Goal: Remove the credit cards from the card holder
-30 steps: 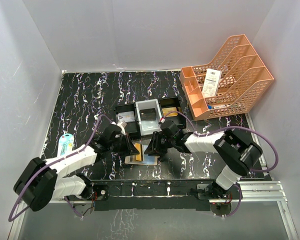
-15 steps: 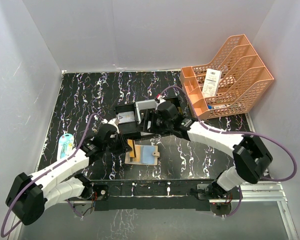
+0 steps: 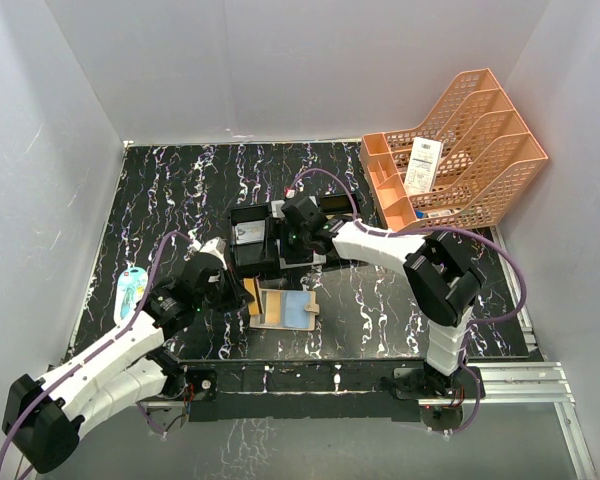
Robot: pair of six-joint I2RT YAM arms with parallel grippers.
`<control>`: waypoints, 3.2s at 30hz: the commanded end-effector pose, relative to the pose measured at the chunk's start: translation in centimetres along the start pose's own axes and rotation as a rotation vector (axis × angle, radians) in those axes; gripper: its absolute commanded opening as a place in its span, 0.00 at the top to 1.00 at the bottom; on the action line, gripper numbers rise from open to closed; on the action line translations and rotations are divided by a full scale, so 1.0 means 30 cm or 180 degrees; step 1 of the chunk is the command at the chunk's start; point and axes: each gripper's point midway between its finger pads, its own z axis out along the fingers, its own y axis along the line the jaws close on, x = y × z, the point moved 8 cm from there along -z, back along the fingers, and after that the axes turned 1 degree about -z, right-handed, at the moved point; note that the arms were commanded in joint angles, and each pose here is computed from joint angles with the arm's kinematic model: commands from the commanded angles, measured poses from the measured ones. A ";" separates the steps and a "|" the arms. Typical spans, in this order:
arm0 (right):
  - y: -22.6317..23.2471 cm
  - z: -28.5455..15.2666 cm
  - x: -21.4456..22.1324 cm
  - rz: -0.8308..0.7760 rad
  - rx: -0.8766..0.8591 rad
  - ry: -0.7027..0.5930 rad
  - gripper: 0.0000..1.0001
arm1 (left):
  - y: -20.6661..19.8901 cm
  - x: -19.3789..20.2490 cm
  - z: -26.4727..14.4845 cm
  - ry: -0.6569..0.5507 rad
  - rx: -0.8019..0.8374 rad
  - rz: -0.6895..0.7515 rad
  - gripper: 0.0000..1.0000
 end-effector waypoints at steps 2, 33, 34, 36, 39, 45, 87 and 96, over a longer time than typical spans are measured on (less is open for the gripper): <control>0.060 -0.003 -0.059 -0.0173 -0.0160 -0.0120 0.25 | -0.017 -0.023 -0.033 -0.0088 0.0009 0.0043 1.00; 0.096 -0.270 -0.076 0.0031 -0.0862 -0.0658 0.25 | -0.055 -0.127 -0.114 0.0086 0.0485 0.0213 1.00; 0.084 -0.289 -0.062 0.0094 -0.0970 -0.0692 0.25 | -0.058 -0.136 -0.119 0.0071 0.0597 0.0165 1.00; 0.067 -0.331 -0.041 0.0199 -0.1180 -0.0770 0.24 | -0.064 -0.153 -0.128 0.0078 0.0818 0.0087 1.00; 0.067 -0.393 -0.006 0.0289 -0.1555 -0.0874 0.24 | -0.084 -0.174 -0.141 0.0142 0.1202 0.0026 1.00; 0.070 -0.464 0.053 0.0295 -0.2079 -0.0933 0.23 | -0.139 -0.204 -0.179 0.0128 0.1778 0.0090 1.00; 0.241 -0.571 0.042 0.0039 -0.3489 -0.0560 0.77 | -0.240 -0.226 -0.256 0.0151 0.2913 0.0157 1.00; 0.239 -0.574 0.046 0.0057 -0.3514 -0.0573 0.88 | -0.239 -0.224 -0.259 0.0139 0.2909 0.0157 1.00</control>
